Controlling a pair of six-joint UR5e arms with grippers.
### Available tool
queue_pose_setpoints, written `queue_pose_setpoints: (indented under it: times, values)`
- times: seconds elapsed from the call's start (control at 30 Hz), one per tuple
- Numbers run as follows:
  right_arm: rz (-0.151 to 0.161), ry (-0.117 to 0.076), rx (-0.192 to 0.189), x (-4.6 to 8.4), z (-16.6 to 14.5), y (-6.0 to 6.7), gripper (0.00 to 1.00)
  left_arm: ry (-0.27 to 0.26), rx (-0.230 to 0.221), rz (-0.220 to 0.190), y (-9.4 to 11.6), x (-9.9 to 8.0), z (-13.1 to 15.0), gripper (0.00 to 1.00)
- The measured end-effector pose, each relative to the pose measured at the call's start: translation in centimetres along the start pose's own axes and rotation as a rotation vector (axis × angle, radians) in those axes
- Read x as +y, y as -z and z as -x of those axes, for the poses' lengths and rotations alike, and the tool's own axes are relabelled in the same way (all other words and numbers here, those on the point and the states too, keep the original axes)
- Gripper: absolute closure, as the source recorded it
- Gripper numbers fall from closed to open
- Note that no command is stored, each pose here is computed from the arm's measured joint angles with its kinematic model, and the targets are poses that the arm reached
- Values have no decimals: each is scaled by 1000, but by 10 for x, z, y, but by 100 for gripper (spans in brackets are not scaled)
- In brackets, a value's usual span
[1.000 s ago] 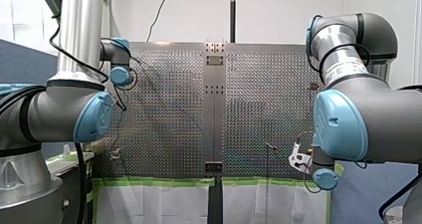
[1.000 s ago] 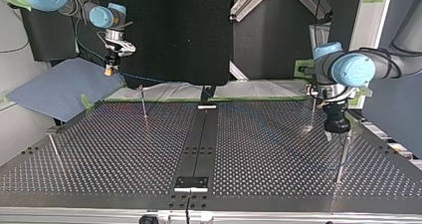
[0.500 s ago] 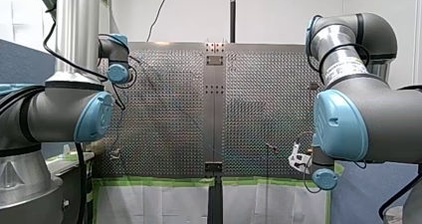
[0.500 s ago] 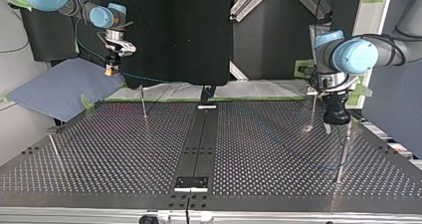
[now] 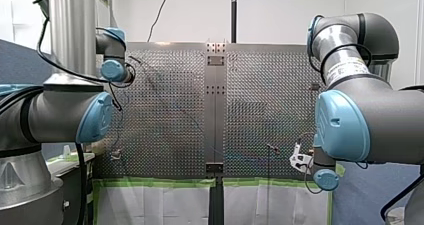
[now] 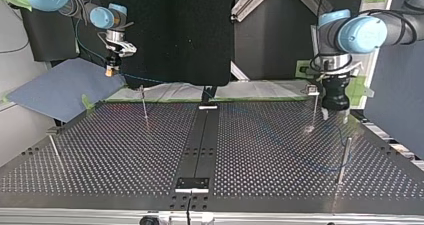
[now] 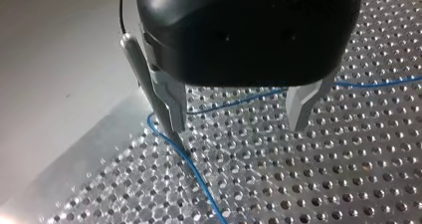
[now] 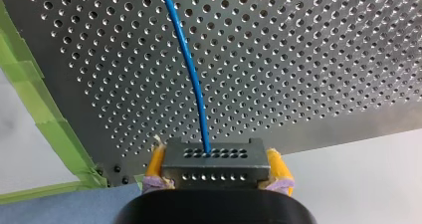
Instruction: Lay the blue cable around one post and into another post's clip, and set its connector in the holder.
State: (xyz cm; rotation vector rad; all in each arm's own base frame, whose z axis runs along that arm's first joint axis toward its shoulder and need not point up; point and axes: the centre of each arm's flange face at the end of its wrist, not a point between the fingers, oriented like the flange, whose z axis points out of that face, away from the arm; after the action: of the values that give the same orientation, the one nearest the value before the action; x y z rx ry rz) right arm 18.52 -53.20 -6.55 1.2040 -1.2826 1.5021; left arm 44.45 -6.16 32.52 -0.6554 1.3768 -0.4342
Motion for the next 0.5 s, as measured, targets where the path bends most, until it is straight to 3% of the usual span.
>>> queue_pose_setpoints:
  times: [0.13,0.5]
  values:
    - [0,0,0,0,0,0,100,-35,-10,2,6,-8,13,0]
    - [-3,0,-3,-1,0,0,100,-125,-128,22,13,-45,72,0]
